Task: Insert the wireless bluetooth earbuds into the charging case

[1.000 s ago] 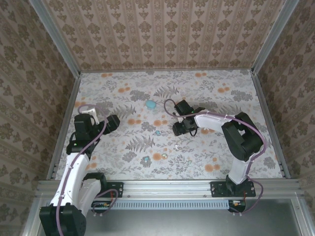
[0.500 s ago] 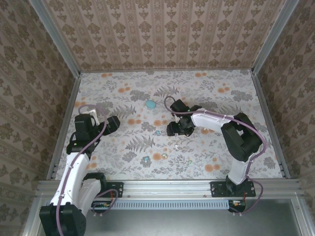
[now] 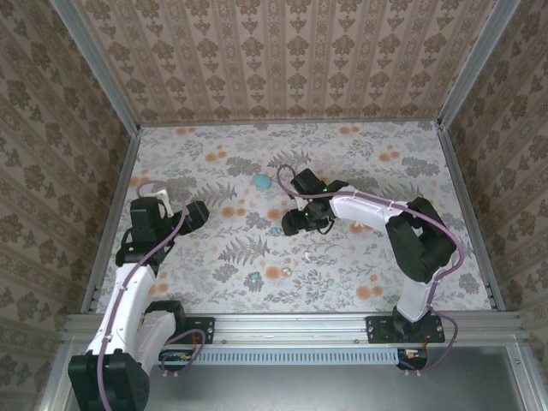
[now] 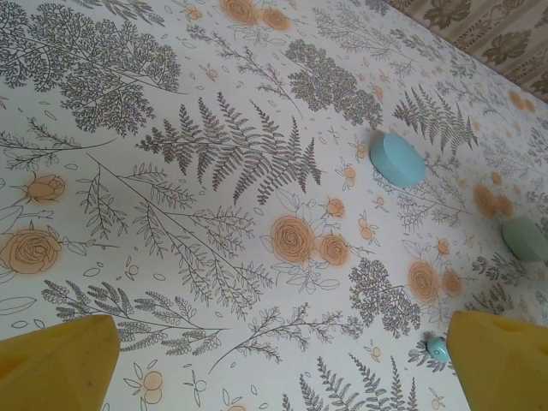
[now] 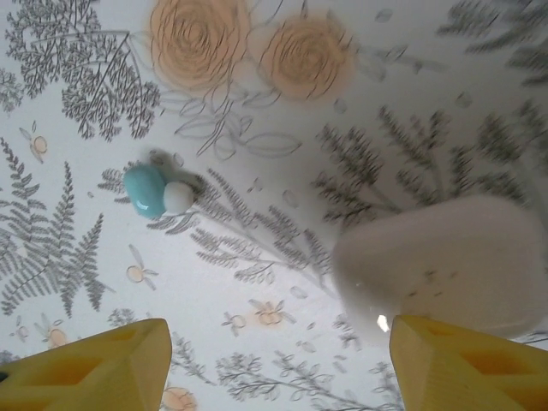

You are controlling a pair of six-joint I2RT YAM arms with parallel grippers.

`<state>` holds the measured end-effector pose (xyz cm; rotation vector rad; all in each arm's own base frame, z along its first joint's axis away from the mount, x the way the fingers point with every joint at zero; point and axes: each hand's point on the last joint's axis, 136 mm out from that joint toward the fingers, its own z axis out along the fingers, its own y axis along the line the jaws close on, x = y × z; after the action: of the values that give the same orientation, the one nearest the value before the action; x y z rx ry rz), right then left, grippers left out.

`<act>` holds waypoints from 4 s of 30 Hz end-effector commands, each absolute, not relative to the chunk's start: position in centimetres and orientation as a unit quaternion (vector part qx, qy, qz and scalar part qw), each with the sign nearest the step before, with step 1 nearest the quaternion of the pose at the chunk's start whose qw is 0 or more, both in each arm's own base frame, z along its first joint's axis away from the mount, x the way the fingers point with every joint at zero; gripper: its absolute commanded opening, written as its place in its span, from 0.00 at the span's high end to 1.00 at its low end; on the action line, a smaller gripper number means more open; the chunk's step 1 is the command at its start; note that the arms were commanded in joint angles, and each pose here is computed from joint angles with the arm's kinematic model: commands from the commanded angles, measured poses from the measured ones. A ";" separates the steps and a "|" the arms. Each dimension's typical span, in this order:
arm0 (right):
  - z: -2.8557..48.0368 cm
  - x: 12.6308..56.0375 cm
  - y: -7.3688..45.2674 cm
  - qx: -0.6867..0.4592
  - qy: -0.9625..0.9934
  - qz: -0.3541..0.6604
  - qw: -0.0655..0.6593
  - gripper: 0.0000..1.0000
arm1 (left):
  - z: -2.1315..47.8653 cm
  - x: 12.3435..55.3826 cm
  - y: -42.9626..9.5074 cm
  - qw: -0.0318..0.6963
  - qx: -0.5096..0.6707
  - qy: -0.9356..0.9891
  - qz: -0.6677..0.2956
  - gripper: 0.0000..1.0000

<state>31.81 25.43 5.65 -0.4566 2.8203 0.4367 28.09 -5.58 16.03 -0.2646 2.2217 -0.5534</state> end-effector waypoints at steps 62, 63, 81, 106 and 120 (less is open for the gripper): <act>3.4 30.1 21.2 -0.425 0.897 0.066 0.100 0.27 | 16.5 29.0 -6.7 0.401 -0.078 0.882 -0.234 0.00; 3.2 29.9 21.3 -0.431 0.895 0.069 0.095 0.27 | 16.4 28.9 -6.7 0.399 -0.078 0.883 -0.234 0.00; 1.4 31.5 22.2 -0.447 0.889 0.046 0.086 0.49 | 16.5 29.2 -7.9 0.388 -0.067 0.881 -0.263 0.02; 24.4 28.1 25.8 -0.509 0.652 0.123 0.548 0.63 | 28.2 25.4 -29.8 0.293 0.191 0.776 -0.525 0.23; 25.5 28.8 26.0 -0.495 0.642 0.111 0.575 0.63 | 26.8 22.9 -34.3 0.242 0.263 0.781 -0.512 0.42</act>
<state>28.59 25.87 24.53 -1.1811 1.5439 0.2798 23.25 -33.84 25.74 0.6634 2.1598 -1.4015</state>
